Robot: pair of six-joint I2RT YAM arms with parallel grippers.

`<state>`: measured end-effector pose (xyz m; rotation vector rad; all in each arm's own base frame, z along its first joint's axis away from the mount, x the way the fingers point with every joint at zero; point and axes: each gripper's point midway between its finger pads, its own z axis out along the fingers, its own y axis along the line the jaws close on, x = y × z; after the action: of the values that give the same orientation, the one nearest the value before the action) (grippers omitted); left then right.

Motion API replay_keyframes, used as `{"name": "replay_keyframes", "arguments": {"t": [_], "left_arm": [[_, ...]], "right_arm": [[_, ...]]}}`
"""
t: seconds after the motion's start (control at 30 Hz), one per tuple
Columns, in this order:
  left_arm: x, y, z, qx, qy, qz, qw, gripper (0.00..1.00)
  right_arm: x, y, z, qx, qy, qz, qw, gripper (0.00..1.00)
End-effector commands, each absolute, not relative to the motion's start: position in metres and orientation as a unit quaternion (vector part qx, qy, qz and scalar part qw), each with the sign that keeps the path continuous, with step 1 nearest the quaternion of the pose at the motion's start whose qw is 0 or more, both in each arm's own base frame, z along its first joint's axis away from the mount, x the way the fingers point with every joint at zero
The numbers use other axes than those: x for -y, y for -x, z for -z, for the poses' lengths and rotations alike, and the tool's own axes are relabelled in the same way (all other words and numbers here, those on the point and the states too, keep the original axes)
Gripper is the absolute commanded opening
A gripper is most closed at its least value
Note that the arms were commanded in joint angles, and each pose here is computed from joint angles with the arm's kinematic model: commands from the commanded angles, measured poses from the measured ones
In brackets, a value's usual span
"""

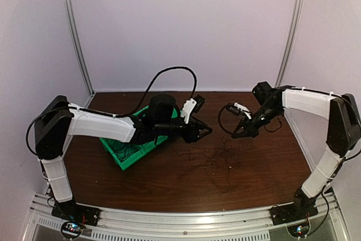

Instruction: Untangle the cables

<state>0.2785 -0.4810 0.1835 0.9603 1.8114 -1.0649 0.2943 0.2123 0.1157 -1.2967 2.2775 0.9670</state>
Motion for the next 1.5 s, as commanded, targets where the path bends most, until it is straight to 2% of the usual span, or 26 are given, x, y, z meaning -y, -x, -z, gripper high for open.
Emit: {"name": "replay_keyframes", "arguments": {"t": [0.0, 0.2, 0.4, 0.67, 0.8, 0.93, 1.2, 1.47], "left_arm": [[0.503, -0.264, -0.216, -0.631, -0.394, 0.485, 0.46, 0.39], [0.522, -0.253, -0.238, -0.575, -0.39, 0.523, 0.493, 0.39], [0.536, -0.253, -0.246, -0.562, -0.358, 0.524, 0.53, 0.42], [0.573, -0.236, -0.228, -0.511, -0.385, 0.577, 0.508, 0.42], [0.59, -0.232, -0.197, -0.523, -0.399, 0.582, 0.478, 0.34], [0.591, -0.238, -0.166, -0.556, -0.386, 0.569, 0.467, 0.14], [0.578, -0.241, -0.124, -0.601, -0.379, 0.538, 0.453, 0.06], [0.563, -0.24, -0.118, -0.614, -0.37, 0.529, 0.454, 0.0]], "right_arm": [[-0.226, -0.274, -0.166, -0.77, 0.517, -0.319, 0.192, 0.0], [-0.243, -0.257, -0.218, -0.736, 0.539, -0.339, 0.227, 0.0], [-0.255, -0.249, -0.269, -0.701, 0.544, -0.378, 0.264, 0.0], [-0.263, -0.252, -0.316, -0.668, 0.544, -0.394, 0.32, 0.0], [-0.264, -0.253, -0.351, -0.646, 0.546, -0.396, 0.357, 0.0], [-0.26, -0.255, -0.398, -0.622, 0.545, -0.381, 0.412, 0.0], [-0.237, -0.251, -0.498, -0.564, 0.523, -0.361, 0.528, 0.0], [-0.231, -0.254, -0.51, -0.557, 0.513, -0.371, 0.537, 0.0]]}}
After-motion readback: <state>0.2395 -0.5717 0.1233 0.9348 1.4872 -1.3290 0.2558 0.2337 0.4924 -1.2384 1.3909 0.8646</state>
